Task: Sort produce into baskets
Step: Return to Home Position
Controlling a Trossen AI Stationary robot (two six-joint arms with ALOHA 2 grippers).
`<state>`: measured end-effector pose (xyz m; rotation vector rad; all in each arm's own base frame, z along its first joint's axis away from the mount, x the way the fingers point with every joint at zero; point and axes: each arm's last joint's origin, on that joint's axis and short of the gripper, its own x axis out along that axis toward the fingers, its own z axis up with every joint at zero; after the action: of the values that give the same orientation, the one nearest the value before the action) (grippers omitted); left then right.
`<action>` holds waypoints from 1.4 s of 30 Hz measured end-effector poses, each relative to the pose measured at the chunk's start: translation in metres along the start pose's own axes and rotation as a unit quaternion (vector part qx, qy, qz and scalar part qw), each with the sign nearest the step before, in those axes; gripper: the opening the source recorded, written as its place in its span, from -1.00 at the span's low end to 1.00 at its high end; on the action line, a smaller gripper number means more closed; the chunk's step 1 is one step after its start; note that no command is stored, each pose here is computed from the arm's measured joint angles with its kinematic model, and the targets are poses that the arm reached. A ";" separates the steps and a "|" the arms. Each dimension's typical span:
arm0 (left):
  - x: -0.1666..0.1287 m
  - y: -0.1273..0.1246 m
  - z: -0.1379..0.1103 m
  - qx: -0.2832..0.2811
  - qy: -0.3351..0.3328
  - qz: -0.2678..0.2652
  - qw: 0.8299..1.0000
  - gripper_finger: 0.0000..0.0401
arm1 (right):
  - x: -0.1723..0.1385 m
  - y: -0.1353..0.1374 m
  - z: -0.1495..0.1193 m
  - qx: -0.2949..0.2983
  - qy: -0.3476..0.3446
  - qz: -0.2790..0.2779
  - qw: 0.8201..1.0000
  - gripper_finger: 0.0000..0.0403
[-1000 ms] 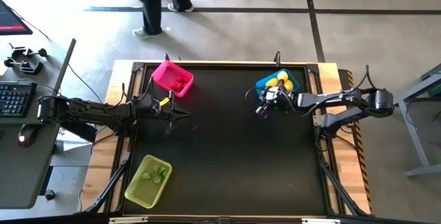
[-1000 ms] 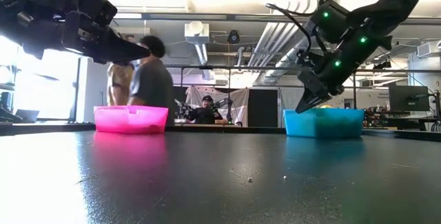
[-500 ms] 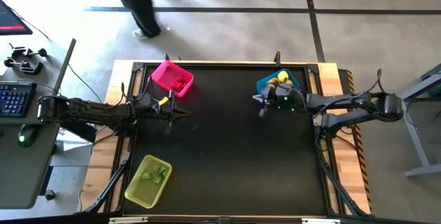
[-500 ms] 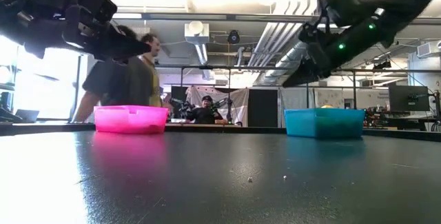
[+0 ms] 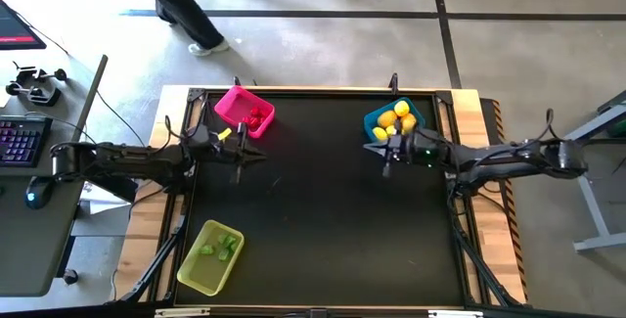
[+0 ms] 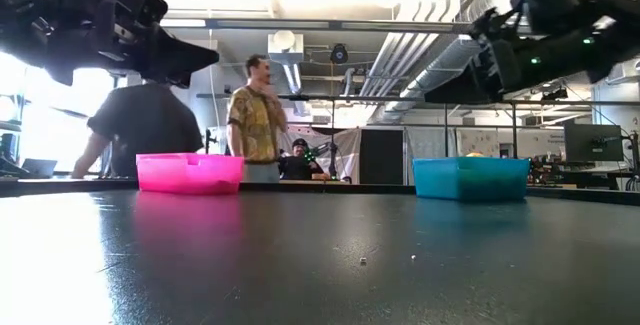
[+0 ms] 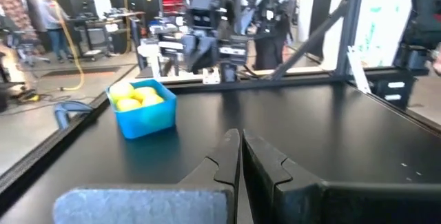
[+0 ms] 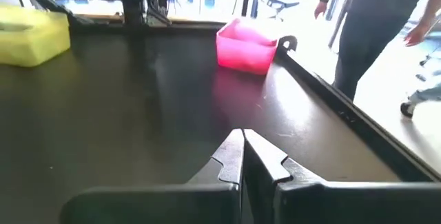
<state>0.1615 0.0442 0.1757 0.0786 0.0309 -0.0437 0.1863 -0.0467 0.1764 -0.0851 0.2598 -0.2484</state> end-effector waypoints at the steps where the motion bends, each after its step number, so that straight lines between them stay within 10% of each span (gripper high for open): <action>1: -0.001 0.002 0.001 0.000 -0.002 0.005 1.000 -0.98 | -0.004 0.001 -0.002 -0.001 -0.006 -0.001 1.000 -1.00; 42: -0.059 0.000 0.002 0.037 -0.056 0.098 0.993 -0.99 | -0.087 0.003 -0.030 0.007 -0.126 -0.037 0.991 -1.00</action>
<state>0.1027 0.0466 0.1796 0.1527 -0.0900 0.1469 0.0976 -0.0234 0.1680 -0.1109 0.0043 -0.3109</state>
